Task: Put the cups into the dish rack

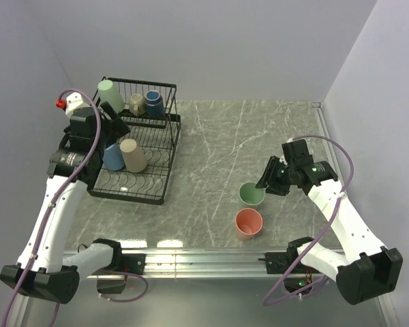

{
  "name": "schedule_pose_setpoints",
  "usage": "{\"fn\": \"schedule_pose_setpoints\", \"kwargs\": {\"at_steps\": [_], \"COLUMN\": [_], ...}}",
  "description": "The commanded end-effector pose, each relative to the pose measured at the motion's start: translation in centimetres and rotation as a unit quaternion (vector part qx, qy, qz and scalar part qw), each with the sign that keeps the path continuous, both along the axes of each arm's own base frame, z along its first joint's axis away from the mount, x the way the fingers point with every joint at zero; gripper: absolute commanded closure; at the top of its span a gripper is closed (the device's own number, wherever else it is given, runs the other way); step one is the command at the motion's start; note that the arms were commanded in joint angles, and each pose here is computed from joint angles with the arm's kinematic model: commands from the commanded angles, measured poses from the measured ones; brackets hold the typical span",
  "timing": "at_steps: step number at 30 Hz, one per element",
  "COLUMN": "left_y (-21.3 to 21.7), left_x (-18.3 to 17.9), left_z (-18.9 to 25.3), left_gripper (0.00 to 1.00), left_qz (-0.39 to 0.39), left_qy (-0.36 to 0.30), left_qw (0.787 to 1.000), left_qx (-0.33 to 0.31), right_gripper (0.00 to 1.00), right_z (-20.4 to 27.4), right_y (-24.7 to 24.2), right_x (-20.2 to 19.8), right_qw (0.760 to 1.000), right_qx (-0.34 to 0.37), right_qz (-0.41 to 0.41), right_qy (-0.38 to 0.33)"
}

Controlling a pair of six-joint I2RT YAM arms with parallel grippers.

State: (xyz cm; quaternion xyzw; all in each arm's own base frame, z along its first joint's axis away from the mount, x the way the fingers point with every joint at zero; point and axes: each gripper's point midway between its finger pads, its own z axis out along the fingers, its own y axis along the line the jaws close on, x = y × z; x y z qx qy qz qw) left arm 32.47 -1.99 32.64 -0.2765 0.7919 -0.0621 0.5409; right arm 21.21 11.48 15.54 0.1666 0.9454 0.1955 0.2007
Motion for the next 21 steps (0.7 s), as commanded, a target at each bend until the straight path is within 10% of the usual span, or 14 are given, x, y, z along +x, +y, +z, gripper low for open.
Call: {"fn": "schedule_pose_setpoints", "kwargs": {"at_steps": [1, 21], "left_y": [0.3, -0.2], "left_x": [-1.3, -1.4], "left_z": [1.5, 2.9], "left_gripper": [0.01, 0.01], "left_qz": [0.007, -0.003], "left_qy": [-0.011, -0.022], "left_qw": [1.000, 1.000], "left_qx": [-0.005, -0.021], "right_gripper": [0.51, 0.64], "right_z": [0.3, -3.5], "right_y": [-1.0, -0.2], "right_x": [0.1, 0.3], "right_qw": [0.999, 0.995], "right_qx": [-0.027, -0.089], "right_qz": [-0.004, 0.032], "right_qy": [-0.019, 0.021]}}
